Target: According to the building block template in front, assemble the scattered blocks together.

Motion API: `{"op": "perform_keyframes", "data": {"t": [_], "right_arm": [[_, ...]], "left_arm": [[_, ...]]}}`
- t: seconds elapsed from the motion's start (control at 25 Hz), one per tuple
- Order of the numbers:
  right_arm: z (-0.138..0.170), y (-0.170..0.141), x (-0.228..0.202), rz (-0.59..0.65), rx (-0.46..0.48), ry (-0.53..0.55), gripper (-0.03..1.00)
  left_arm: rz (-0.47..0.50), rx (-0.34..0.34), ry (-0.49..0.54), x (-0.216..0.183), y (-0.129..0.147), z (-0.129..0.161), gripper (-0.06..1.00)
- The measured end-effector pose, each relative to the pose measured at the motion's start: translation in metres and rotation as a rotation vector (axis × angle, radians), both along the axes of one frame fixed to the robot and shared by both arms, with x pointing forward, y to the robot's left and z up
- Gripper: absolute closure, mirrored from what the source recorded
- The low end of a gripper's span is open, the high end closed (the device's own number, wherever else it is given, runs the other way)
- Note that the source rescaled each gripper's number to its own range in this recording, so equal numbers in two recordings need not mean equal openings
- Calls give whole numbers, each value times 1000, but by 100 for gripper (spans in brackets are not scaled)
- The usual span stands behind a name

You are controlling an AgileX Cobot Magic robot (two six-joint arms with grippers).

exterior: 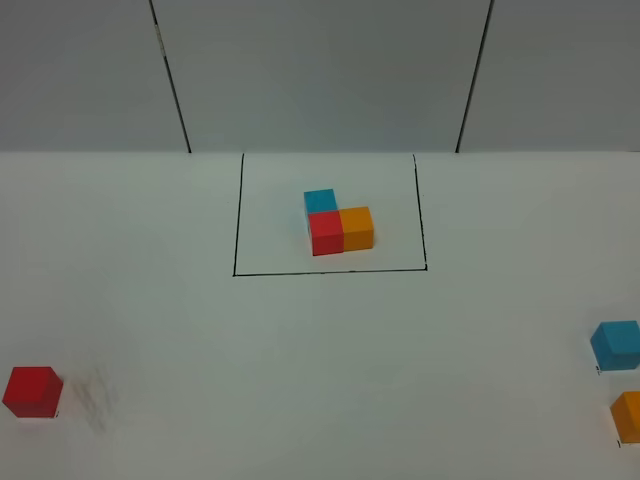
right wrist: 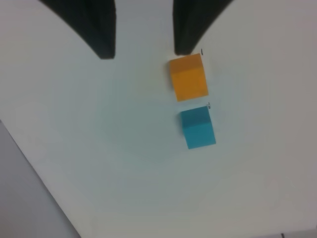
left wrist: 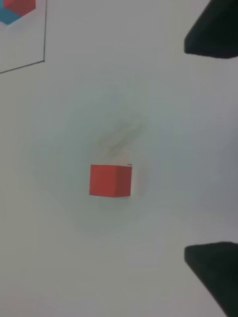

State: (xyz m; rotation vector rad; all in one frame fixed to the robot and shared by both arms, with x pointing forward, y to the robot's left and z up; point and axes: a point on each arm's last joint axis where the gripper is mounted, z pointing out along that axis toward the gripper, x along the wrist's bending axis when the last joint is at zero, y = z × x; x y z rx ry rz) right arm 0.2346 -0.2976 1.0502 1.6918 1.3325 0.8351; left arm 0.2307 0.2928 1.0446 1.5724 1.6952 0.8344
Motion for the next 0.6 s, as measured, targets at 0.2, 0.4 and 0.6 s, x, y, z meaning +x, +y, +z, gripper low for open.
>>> {"op": "perform_keyframes", "data": {"t": [0.2, 0.4, 0.6], "right_arm": [[0, 0, 0, 0, 0, 0, 97], [0, 0, 0, 0, 0, 0, 97], [0, 0, 0, 0, 0, 0, 97]], "left_arm": [[1, -7, 61, 9, 1, 0, 1], [17, 17, 101, 30, 6, 17, 1], [22, 15, 126, 73, 12, 54, 1]]}}
